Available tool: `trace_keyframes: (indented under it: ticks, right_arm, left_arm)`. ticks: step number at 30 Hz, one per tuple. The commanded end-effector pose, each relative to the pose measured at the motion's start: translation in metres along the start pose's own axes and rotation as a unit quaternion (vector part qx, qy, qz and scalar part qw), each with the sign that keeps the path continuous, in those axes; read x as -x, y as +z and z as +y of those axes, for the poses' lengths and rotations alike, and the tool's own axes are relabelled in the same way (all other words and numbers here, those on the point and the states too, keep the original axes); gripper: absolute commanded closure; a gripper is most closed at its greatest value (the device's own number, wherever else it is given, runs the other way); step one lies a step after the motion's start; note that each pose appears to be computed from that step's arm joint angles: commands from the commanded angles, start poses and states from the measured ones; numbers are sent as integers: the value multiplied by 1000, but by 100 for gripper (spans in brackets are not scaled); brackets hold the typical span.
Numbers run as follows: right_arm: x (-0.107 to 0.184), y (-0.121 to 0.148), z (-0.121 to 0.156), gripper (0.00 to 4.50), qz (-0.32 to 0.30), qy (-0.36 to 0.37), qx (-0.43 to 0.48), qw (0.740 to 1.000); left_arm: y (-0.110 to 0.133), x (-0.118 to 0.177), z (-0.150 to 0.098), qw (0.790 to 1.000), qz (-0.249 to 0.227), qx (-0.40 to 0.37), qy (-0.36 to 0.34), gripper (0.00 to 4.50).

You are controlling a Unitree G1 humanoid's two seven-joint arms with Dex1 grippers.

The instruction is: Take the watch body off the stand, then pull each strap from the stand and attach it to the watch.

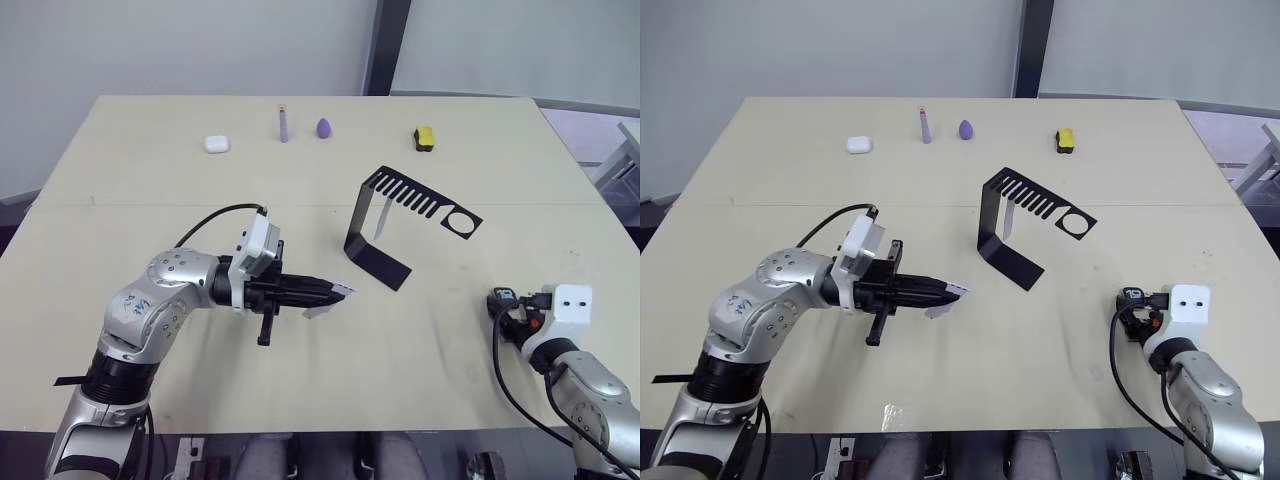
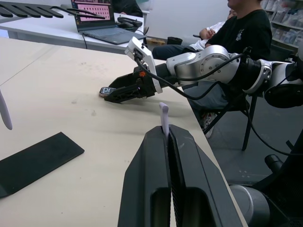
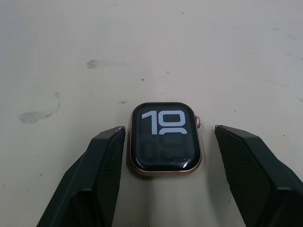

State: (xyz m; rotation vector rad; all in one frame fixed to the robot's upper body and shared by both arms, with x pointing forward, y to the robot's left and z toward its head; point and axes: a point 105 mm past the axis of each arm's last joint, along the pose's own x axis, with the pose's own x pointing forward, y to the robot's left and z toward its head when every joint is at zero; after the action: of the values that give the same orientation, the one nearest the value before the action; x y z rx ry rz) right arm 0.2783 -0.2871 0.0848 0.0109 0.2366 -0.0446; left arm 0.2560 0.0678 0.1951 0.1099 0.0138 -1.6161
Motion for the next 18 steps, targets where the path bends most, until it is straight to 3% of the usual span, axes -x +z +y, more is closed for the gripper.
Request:
trace_keyframes:
  ticks: [1, 8, 11, 13, 18]
  right_arm:
    - [2, -7, -10, 130, 14, -25, -18, 999]
    - [4, -4, -10, 130, 13, -22, -25, 999]
    - [5, -3, -9, 211, 13, -20, -28, 999]
    - [6, 1, -10, 299, 8, -20, -20, 1000]
    - [15, 28, -2, 299, -11, 9, 9, 1000]
  left_arm:
    - [10, 0, 0, 1000, -10, -23, -1, 450]
    - [11, 0, 1, 1000, -11, -27, 2, 450]
    - [12, 1, 2, 1000, -11, -28, 4, 450]
    - [12, 1, 2, 1000, -12, -28, 5, 450]
    - [12, 5, 4, 999, -7, -33, 13, 450]
